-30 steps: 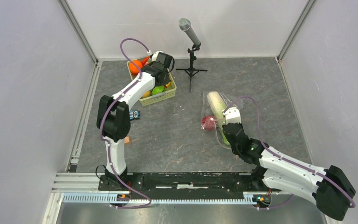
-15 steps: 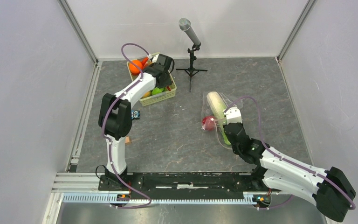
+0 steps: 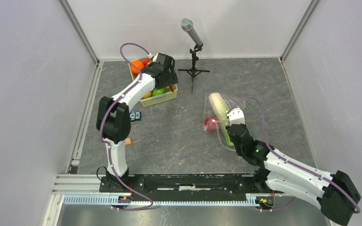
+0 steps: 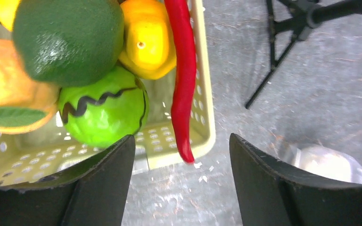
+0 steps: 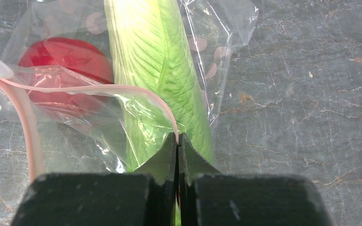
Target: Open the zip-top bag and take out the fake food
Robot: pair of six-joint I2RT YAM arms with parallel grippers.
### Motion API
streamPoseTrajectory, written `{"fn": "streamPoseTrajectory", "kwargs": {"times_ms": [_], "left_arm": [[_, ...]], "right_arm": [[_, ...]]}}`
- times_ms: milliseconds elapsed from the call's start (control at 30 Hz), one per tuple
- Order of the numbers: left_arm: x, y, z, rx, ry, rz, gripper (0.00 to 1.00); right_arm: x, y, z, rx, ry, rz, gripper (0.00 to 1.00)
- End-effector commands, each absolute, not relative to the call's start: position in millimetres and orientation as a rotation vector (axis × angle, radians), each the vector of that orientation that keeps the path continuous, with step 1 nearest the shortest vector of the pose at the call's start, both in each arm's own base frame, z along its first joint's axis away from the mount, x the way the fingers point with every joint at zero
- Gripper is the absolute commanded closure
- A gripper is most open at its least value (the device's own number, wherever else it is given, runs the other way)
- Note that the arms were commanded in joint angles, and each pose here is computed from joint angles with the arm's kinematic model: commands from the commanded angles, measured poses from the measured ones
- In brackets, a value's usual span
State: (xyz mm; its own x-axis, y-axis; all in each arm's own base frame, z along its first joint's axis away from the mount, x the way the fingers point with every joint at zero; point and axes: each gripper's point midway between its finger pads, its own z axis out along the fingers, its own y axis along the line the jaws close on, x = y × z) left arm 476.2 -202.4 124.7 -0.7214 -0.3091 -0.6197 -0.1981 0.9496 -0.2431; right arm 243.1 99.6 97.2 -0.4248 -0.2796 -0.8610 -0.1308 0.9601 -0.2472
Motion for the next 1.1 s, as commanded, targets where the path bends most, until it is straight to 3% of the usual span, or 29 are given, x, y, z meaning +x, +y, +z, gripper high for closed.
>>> {"fn": "streamPoseTrajectory", "kwargs": {"times_ms": [0, 600, 1067], "left_arm": [[460, -205, 197, -0.332, 2.284, -0.359, 0.20], [268, -235, 231, -0.032, 2.199, -0.714, 0.19], [216, -258, 215, -0.099, 2.175, -0.983, 0.34]], "right_arm": [[251, 108, 122, -0.277, 1.976, -0.129, 1.00], [261, 143, 179, -0.266, 1.990, -0.103, 1.00], [247, 264, 196, -0.487, 1.921, -0.024, 1.00]]}}
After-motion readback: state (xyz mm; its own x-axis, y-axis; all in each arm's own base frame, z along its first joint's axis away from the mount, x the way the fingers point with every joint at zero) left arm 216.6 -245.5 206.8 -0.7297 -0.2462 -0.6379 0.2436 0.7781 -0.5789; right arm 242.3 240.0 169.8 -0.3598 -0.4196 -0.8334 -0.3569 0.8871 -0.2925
